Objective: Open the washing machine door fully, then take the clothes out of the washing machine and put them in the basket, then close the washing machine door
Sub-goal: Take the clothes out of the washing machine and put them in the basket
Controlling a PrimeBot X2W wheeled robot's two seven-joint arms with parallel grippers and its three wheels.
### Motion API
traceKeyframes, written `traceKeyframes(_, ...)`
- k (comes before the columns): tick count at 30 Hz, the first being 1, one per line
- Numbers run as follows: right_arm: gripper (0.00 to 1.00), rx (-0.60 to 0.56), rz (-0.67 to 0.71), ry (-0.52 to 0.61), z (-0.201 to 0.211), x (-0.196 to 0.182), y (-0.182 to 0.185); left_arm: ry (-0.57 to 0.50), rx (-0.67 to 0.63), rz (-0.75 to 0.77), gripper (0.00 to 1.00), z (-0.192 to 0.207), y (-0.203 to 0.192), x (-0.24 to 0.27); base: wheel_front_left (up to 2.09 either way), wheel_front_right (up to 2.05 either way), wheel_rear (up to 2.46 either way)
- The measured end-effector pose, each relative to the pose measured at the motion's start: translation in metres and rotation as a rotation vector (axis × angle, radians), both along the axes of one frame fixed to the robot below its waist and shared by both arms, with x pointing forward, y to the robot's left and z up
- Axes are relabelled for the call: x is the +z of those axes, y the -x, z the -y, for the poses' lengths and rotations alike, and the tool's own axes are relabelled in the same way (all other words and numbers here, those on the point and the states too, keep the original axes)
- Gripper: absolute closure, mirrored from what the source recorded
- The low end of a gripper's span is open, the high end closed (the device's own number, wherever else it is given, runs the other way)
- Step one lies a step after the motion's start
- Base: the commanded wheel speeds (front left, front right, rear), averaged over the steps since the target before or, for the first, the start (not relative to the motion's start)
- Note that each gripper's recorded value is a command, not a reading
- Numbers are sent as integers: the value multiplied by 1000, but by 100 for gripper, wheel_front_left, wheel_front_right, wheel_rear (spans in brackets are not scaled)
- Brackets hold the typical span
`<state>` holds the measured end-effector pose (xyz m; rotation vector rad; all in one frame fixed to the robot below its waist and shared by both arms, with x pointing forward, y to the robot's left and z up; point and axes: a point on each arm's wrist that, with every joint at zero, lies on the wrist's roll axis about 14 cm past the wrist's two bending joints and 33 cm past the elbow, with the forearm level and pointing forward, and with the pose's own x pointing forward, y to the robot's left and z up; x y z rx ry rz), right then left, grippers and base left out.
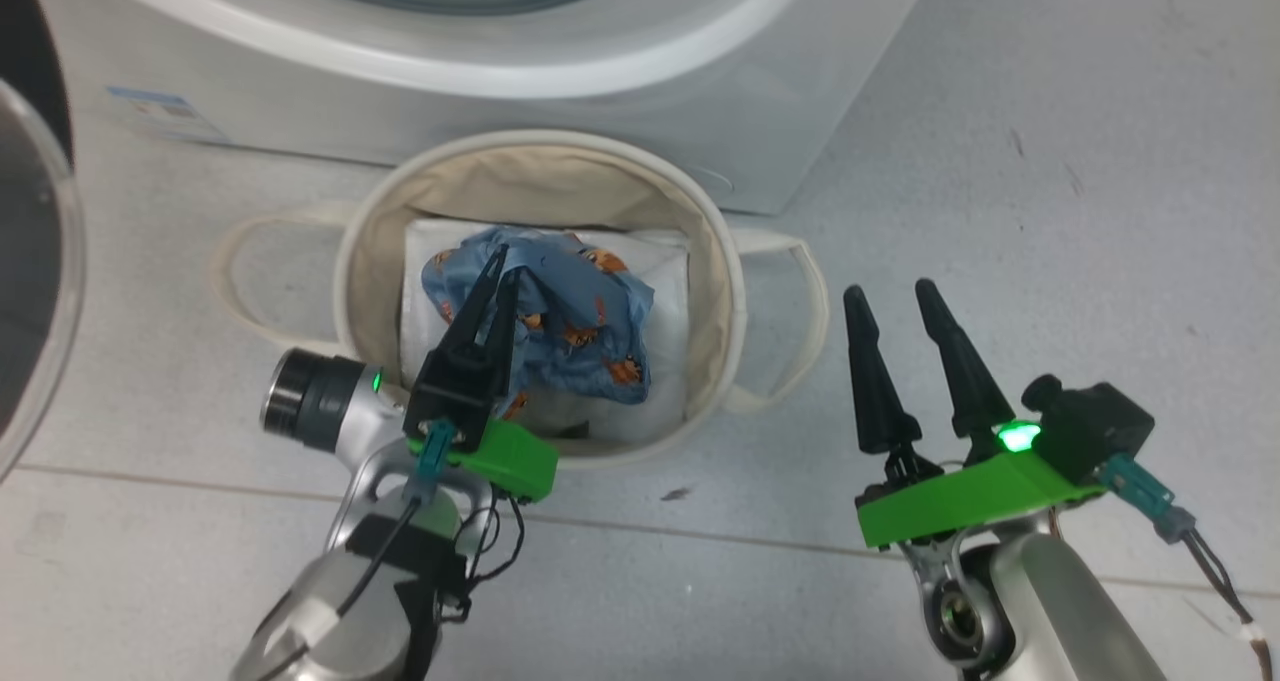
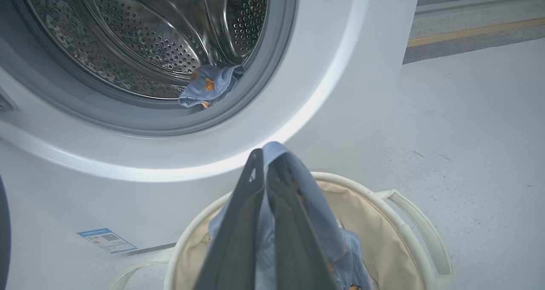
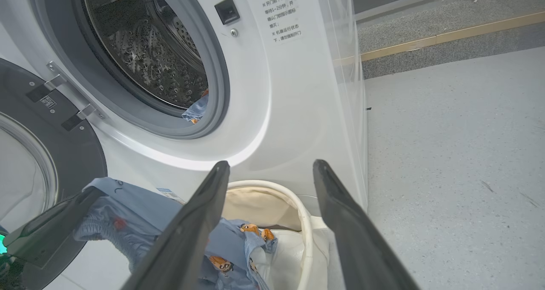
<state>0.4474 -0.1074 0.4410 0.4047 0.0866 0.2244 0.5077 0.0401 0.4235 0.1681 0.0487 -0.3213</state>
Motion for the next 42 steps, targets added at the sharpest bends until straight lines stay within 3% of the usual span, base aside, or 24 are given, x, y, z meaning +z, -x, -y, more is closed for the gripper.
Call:
traceKeyframes(12,0,-54,-42,19,22,-23,-13,-97,-106,-188,100,26,-19,-84,0,0,0)
traceKeyframes(22,0,-73,-65,36,31,-36,-19,-133,-88,-299,100,21,-22,-129,0,0,0)
traceKeyframes(23,0,-71,-62,36,31,-36,-20,-135,-85,-300,59,21,-22,-129,0,0,0)
traceKeyframes(24,0,-69,-59,35,30,-35,-21,-135,-82,-296,6,20,-23,-128,0,0,0)
traceKeyframes(25,0,-68,-58,33,29,-34,-22,-134,-78,-289,0,20,-24,-126,0,0,0)
traceKeyframes(34,0,-69,-5,22,27,-14,-26,-62,-35,-122,0,19,-36,-59,0,0,0)
traceKeyframes(42,0,-45,83,22,16,22,-25,42,33,46,0,3,-11,17,0,0,0)
